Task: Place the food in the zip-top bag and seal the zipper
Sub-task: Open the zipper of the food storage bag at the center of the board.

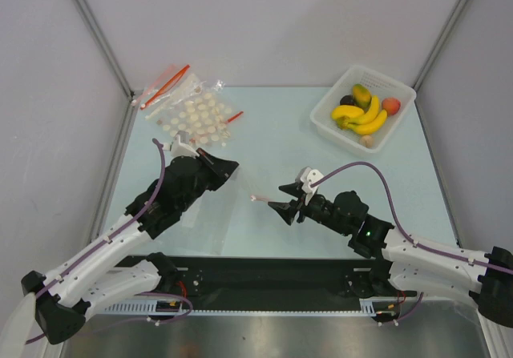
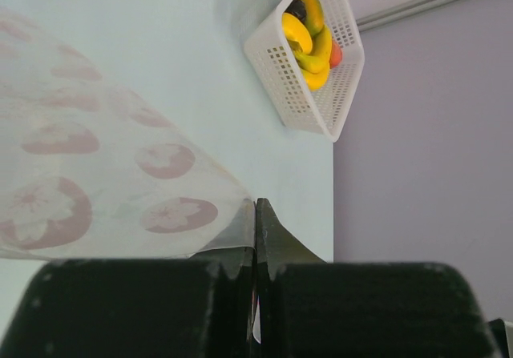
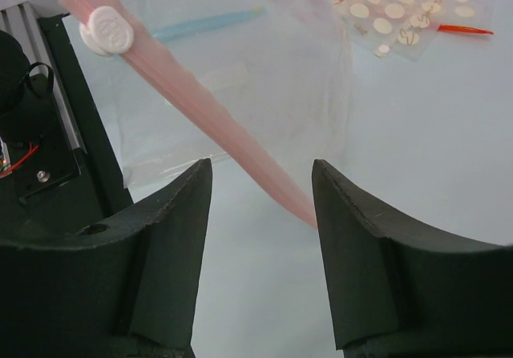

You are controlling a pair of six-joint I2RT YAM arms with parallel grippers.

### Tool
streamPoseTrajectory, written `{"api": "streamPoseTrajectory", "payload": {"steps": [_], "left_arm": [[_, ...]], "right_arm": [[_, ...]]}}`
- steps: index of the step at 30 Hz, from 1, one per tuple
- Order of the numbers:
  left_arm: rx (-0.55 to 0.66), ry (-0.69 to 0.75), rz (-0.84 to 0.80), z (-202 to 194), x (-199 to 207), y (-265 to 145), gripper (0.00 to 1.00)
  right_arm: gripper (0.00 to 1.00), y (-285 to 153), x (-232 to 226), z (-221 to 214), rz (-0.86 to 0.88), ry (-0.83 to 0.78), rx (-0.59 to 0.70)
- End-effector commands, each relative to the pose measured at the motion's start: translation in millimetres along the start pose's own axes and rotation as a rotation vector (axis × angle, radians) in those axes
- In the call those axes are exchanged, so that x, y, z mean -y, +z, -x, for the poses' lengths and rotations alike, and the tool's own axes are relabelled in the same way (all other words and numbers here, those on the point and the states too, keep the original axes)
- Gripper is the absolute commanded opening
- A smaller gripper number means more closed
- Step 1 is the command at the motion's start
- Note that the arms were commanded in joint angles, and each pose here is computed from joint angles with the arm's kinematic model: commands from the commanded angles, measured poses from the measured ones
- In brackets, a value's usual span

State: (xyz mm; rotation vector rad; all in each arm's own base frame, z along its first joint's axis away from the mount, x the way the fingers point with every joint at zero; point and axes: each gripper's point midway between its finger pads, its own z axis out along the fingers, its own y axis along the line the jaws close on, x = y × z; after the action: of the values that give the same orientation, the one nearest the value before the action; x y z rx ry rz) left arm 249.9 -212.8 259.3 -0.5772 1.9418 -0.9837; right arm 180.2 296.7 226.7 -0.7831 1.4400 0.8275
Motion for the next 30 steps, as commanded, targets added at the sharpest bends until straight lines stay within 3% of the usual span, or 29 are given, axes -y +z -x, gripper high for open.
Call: {"api": "streamPoseTrajectory", "payload": {"steps": [1, 14, 30], "left_arm": [[0.038, 0.028, -0.013, 16, 12, -10, 0.00], [0.019, 0.033, -0.054, 15, 19, -18, 0.00], [0.041, 0.028, -0.056, 21, 20, -24, 0.00]], "right_arm": [[0.57, 10, -7, 19, 0.017, -0.072, 0.031], [0.39, 25, -3, 6, -0.081, -0.123, -0.031], [0.40, 27, -14, 3, -0.027, -0.134, -0.035]]}}
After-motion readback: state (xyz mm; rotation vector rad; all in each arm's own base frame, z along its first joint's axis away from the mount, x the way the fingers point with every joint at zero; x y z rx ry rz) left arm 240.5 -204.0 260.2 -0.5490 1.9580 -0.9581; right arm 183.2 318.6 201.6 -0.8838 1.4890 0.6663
